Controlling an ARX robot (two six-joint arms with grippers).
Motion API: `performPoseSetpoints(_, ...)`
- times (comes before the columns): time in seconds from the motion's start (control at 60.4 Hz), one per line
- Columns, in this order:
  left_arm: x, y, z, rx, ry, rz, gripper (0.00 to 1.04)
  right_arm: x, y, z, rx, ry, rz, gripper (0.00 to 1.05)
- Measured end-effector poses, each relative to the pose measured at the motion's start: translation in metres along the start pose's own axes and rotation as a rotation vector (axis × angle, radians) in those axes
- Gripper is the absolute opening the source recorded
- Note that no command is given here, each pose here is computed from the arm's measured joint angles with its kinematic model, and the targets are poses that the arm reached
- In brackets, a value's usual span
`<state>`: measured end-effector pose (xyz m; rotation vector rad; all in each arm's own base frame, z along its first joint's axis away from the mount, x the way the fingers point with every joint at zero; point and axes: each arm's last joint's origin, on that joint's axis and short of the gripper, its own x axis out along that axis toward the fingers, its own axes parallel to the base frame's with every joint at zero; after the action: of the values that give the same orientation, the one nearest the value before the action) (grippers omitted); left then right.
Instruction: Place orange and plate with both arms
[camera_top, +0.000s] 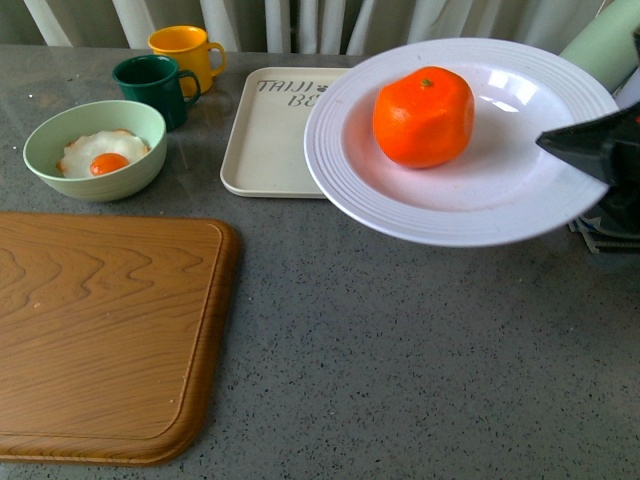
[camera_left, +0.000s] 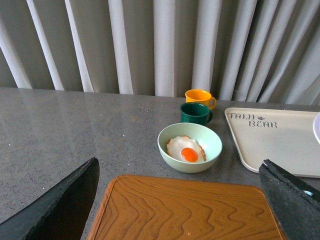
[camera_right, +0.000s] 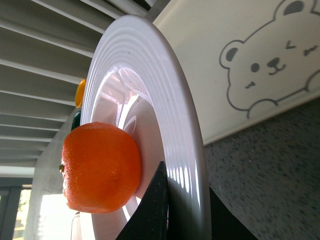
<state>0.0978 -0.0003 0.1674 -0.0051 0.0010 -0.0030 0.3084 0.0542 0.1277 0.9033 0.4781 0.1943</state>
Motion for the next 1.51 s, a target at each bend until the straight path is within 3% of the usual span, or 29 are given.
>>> performPoseSetpoints(0.282, 0.000, 0.000, 0.000, 0.000, 0.000, 0.000, 0.96, 0.077, 0.008, 0.012, 0.038, 0.012, 0.048, 0.03)
performPoseSetpoints(0.513, 0.000, 0.000, 0.000, 0.000, 0.000, 0.000, 0.96, 0.129, -0.005, 0.009, 0.067, 0.048, 0.010, 0.03)
performPoseSetpoints(0.927, 0.000, 0.000, 0.000, 0.000, 0.000, 0.000, 0.96, 0.168, -0.017, 0.009, 0.084, 0.075, -0.044, 0.04)
performPoseSetpoints(1.093, 0.000, 0.000, 0.000, 0.000, 0.000, 0.000, 0.96, 0.165, -0.021, 0.008, 0.081, 0.079, -0.061, 0.31)
performPoseSetpoints(1.242, 0.000, 0.000, 0.000, 0.000, 0.000, 0.000, 0.96, 0.151, -0.021, 0.008, 0.066, 0.077, -0.076, 0.63)
performPoseSetpoints(1.457, 0.000, 0.000, 0.000, 0.000, 0.000, 0.000, 0.96, 0.119, -0.002, 0.014, 0.023, 0.057, -0.032, 0.96)
performPoseSetpoints(1.507, 0.000, 0.000, 0.000, 0.000, 0.000, 0.000, 0.96, 0.106, 0.008, 0.017, -0.008, 0.040, -0.012, 0.95)
